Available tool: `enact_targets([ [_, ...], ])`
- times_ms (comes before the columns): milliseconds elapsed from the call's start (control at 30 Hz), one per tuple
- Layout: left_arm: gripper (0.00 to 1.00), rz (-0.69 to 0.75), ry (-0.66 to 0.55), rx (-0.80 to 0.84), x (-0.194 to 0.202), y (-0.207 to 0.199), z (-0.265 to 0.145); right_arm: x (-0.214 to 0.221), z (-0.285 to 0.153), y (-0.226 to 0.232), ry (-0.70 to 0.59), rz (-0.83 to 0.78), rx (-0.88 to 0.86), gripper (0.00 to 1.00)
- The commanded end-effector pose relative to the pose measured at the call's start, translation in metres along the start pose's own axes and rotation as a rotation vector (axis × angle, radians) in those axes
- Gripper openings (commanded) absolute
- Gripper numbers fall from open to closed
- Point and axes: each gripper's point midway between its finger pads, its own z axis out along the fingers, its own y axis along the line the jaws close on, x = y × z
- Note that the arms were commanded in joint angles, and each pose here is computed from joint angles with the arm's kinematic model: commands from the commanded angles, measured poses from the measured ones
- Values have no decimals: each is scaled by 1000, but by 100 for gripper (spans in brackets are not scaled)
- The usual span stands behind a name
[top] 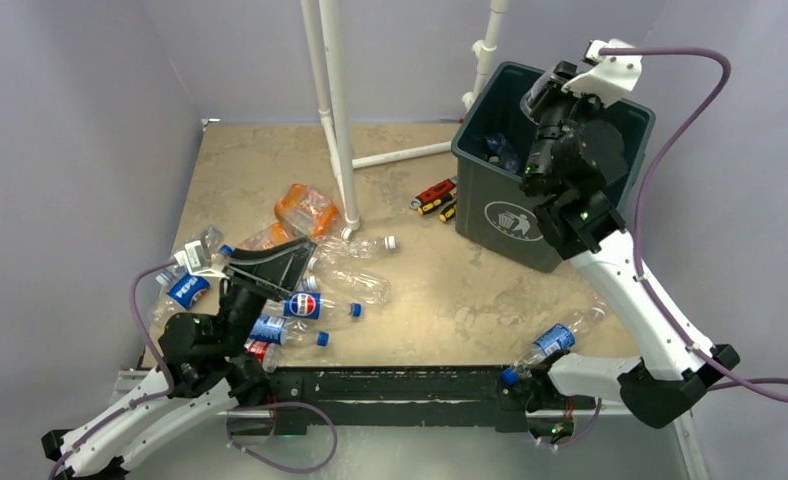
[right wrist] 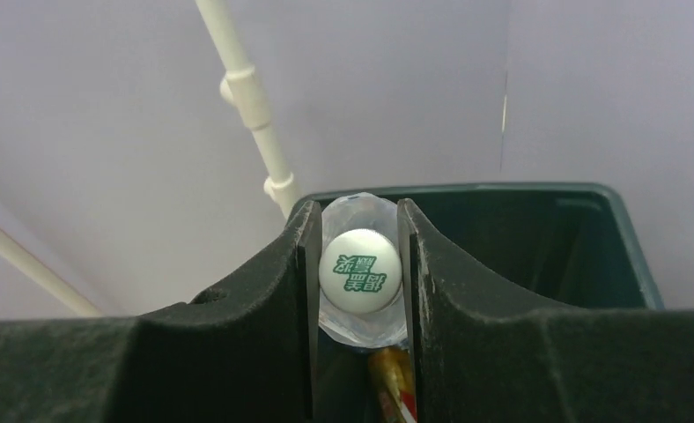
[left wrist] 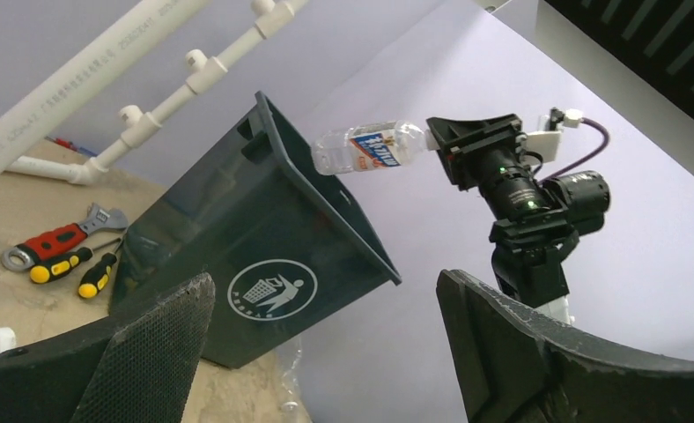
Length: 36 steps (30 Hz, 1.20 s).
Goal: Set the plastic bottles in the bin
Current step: Place the plastic bottle in the trash bin.
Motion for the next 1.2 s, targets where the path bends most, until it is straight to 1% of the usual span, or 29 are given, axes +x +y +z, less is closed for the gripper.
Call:
enact_targets([
  [0,97,-14,44,1,7,-3,1,41,3,-1,119,70,-29,0],
  [100,97,51,105,-83,17,10,3,67,1,-2,183,62,-41,0],
  [133,97,78,132,-125,22,18,3,75,0,-1,209,55,-50,9],
  [167,97,103,163,-170,27,27,2,80,-1,1,226,57,-63,23],
  [200,98,126,192,-211,32,35,2,81,-2,4,237,63,-79,48],
  [233,98,145,215,-244,36,41,1,80,-3,6,241,75,-93,64],
  [267,98,158,232,-269,39,45,0,77,-4,7,241,92,-102,75],
  [300,98,166,245,-291,41,50,-1,71,-6,6,239,117,-104,83],
  [333,99,174,250,-310,42,54,-2,64,-8,5,230,148,-112,90],
  [367,99,178,250,-332,41,58,-5,54,-11,4,212,188,-126,94],
  [433,99,182,218,-376,33,66,-10,39,-25,12,198,279,-231,99],
  [467,99,185,197,-401,28,70,-13,36,-36,19,196,317,-311,99],
  [500,99,184,172,-422,21,73,-16,29,-48,28,186,352,-406,99],
  [567,99,189,126,-476,9,83,-24,22,-84,56,189,382,-677,99],
  [633,99,198,81,-543,-1,95,-33,31,-114,80,249,385,-880,99],
  [733,99,220,35,-666,-12,116,-48,72,-147,106,429,322,-1071,97],
  [767,99,225,30,-702,-13,121,-53,83,-158,111,461,313,-1122,96],
  [833,99,238,29,-772,-13,133,-60,95,-181,119,472,307,-1201,96],
  [867,99,234,24,-801,-12,137,-62,100,-191,124,474,295,-1211,96],
  [900,99,241,25,-829,-11,142,-64,110,-195,129,490,262,-1185,96],
  [1000,99,270,38,-909,-6,155,-70,138,-230,151,575,167,-1226,95],
  [1067,99,300,58,-950,-3,160,-72,151,-253,164,596,136,-1249,94],
  [1167,99,318,79,-968,-1,161,-73,166,-286,179,622,94,-1287,93],
])
